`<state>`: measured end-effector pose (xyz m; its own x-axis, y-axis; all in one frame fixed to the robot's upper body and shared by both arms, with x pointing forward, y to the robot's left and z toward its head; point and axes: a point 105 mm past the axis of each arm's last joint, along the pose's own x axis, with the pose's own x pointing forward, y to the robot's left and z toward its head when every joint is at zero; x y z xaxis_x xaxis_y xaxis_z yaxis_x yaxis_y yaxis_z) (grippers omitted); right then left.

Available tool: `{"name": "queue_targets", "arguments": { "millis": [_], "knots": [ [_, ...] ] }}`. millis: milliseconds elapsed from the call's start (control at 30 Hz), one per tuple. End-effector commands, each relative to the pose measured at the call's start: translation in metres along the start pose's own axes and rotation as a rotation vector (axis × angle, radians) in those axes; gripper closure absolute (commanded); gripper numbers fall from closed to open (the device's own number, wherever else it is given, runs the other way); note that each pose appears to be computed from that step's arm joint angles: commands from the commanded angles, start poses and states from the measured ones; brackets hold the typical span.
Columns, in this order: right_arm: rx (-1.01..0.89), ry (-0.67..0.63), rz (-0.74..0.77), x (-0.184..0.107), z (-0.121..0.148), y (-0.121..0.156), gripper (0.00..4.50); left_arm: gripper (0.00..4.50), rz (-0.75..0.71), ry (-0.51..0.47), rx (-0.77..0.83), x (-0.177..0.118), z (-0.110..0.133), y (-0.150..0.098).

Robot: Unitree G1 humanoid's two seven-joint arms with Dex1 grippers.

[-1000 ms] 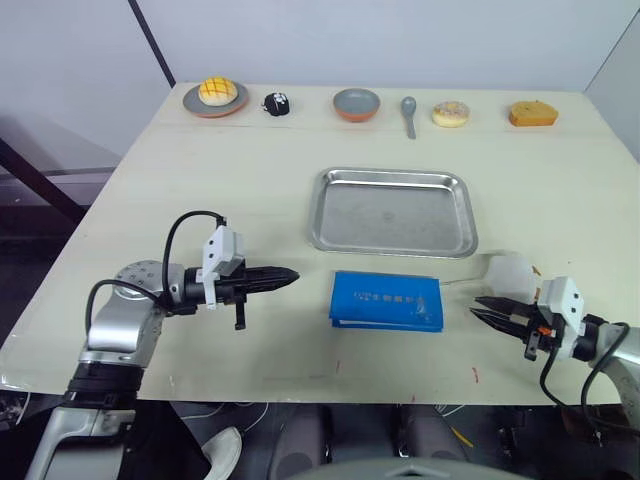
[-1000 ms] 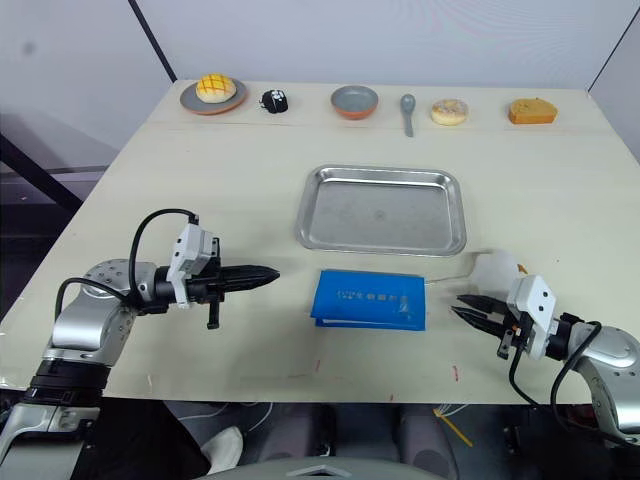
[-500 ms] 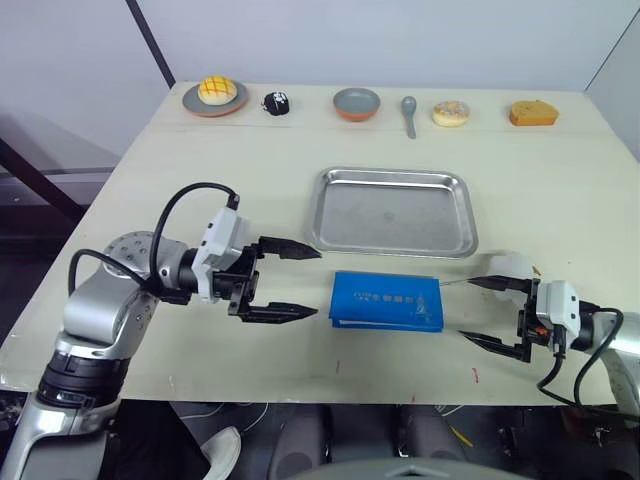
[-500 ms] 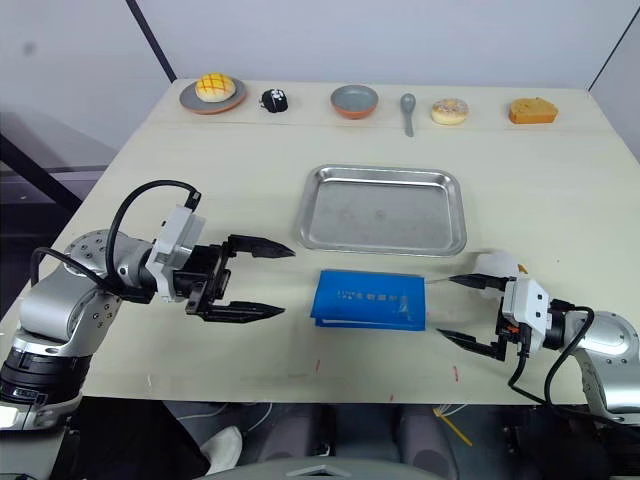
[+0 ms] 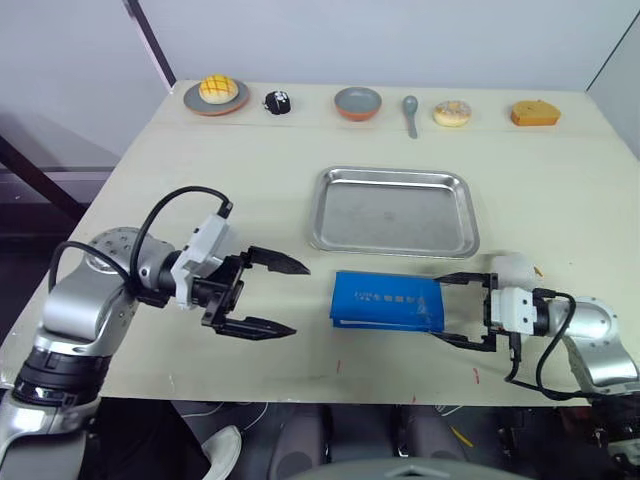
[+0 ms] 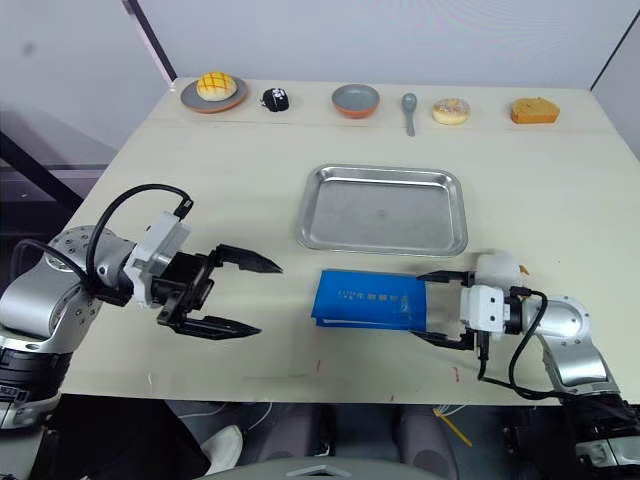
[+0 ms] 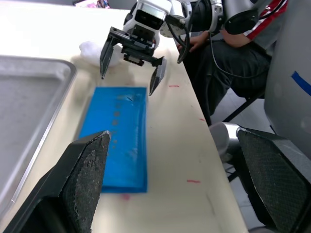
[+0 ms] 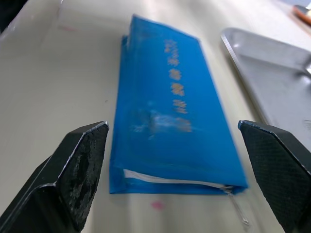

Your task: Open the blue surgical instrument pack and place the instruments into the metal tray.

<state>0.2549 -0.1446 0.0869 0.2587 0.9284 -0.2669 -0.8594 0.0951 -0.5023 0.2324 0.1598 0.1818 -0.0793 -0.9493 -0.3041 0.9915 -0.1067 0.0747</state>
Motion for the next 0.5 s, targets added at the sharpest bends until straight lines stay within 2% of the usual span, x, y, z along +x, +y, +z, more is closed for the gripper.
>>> {"name": "queue_targets", "arguments": {
  "millis": [33,133,200,300,333,367,400,500],
  "knots": [
    [-0.082,-0.008,-0.003,0.0051,0.0029,-0.0060,0.00,0.07,-0.029,-0.015,0.037,-0.0060,0.0079,-0.0052],
    [-0.083,-0.022,-0.027,0.0092,0.0022,-0.0108,0.00,0.07,-0.029,-0.025,0.038,-0.0040,0.0083,-0.0045],
    [-0.083,-0.032,-0.022,0.0108,0.0016,-0.0112,0.50,0.00,-0.024,-0.030,0.042,-0.0028,0.0089,-0.0032],
    [-0.083,-0.039,-0.017,0.0108,0.0008,-0.0112,1.64,0.00,-0.019,-0.034,0.043,-0.0024,0.0093,-0.0023],
    [-0.083,-0.039,-0.011,0.0105,0.0003,-0.0105,1.79,0.00,-0.018,-0.035,0.043,-0.0024,0.0094,-0.0023],
    [-0.082,-0.039,0.001,0.0103,-0.0003,-0.0089,2.49,0.00,-0.018,-0.035,0.042,-0.0024,0.0091,-0.0022],
    [-0.081,-0.040,0.011,0.0100,-0.0008,-0.0075,2.79,0.00,-0.017,-0.034,0.042,-0.0024,0.0088,-0.0022],
    [-0.067,-0.047,0.036,0.0100,-0.0009,-0.0040,4.28,0.00,-0.016,-0.034,0.041,-0.0021,0.0077,-0.0018]
  ]
}}
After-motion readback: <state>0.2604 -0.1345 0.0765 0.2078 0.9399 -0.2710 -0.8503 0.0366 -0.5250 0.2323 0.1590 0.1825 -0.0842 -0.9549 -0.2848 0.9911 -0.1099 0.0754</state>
